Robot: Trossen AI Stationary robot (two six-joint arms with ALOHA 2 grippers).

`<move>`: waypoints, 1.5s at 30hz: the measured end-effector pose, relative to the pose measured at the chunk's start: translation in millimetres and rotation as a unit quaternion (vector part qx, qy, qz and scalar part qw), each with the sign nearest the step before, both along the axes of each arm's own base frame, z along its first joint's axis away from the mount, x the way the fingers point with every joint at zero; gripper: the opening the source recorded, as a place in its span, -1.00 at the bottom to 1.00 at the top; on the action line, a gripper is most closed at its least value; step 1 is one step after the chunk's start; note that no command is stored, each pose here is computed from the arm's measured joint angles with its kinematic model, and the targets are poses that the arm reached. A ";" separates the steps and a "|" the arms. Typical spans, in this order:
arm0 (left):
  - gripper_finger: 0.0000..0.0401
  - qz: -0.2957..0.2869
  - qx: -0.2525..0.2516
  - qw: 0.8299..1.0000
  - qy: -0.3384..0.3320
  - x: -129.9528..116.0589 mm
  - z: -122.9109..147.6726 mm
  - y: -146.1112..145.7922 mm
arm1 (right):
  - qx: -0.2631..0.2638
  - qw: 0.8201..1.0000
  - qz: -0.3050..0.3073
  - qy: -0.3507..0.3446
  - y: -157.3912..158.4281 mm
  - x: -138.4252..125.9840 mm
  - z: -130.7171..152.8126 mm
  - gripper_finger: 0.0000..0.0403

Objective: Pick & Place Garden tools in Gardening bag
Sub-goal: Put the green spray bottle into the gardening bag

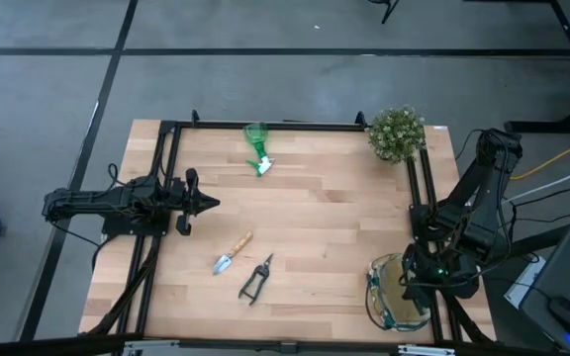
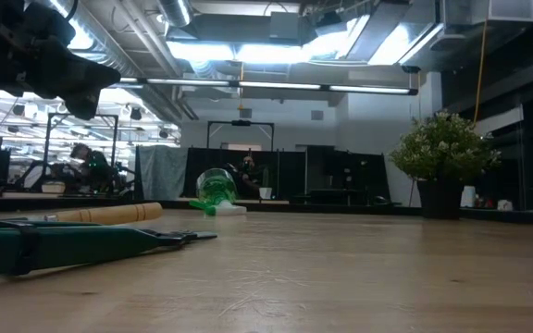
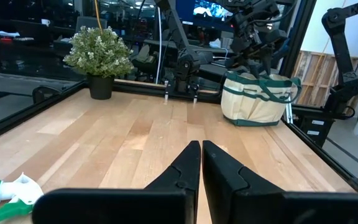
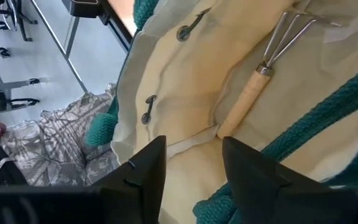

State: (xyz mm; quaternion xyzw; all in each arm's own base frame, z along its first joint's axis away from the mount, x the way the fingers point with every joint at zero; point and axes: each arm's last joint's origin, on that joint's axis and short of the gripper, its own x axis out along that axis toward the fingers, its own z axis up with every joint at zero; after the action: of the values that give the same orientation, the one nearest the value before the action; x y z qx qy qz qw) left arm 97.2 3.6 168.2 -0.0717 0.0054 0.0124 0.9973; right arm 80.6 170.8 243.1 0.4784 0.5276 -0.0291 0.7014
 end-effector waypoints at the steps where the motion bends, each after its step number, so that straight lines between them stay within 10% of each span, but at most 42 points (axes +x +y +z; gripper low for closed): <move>1: -0.94 0.000 0.000 1.000 0.000 0.0 0.0 0.0 | 0.002 1.000 0.000 -0.001 0.2 0.1 0.2 -0.20; 26: -0.94 0.000 0.000 1.000 0.000 0.0 0.0 0.0 | 0.063 0.993 0.026 -0.101 0.7 15.4 20.5 -0.20; 45: -0.94 0.000 0.000 1.000 0.000 0.0 0.0 0.0 | 0.009 0.983 -0.055 -0.177 -44.0 55.0 31.6 -0.20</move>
State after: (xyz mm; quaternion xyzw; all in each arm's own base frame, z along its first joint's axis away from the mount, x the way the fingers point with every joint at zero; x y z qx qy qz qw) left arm 97.2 3.6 168.2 -0.0718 0.0053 0.0126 0.9973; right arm 135.7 126.8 274.7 0.5101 0.3686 0.0222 0.7768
